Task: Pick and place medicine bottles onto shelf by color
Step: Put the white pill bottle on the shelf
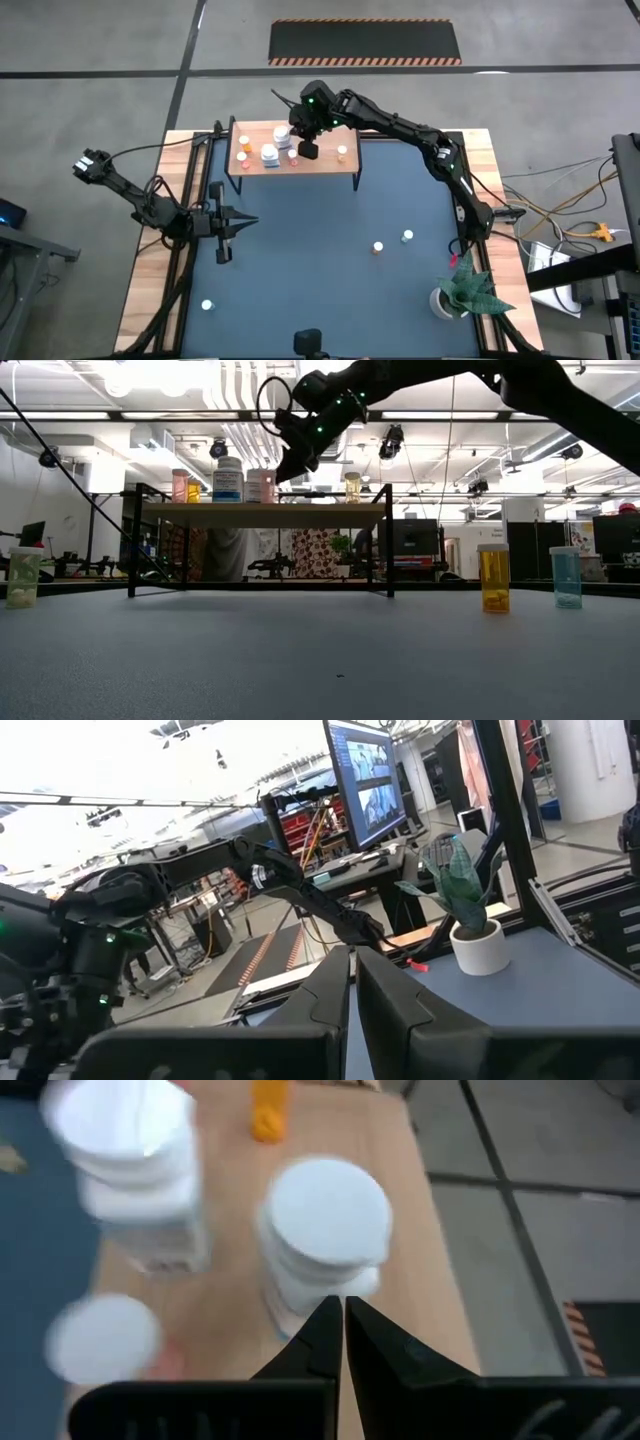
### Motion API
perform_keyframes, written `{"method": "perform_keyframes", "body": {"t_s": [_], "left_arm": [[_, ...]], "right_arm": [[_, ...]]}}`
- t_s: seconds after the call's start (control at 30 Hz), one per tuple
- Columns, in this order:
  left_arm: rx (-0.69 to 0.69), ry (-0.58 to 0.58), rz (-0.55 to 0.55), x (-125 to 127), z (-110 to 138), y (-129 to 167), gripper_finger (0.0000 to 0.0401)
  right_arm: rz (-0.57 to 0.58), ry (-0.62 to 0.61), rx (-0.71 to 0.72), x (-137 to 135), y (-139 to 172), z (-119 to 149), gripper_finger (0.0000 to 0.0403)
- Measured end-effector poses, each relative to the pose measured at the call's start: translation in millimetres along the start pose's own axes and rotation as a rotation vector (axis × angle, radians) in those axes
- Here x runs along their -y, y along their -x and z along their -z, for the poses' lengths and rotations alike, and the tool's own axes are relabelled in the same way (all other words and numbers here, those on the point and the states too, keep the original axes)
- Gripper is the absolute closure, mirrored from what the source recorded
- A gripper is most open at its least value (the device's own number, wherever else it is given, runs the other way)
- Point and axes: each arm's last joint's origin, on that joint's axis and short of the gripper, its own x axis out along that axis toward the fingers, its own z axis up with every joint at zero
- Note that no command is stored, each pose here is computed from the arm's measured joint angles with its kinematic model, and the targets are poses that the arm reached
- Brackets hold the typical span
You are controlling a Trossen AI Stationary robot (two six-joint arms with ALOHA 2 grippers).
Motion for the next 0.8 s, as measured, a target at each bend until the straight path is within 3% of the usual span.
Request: {"method": "perform_keyframes", "body": {"t_s": [0.4,0.8], "left_arm": [[-0.001,-0.014,0.001,0,0,0,0.0396],[0.001,-0.013,0.0,0,0,0,0.0396]], "right_arm": [[0.022,0.002,-0.047,2,1,5,0.0394],[-0.001,-0.009,0.068,4,-6,-2,0.0394]]}}
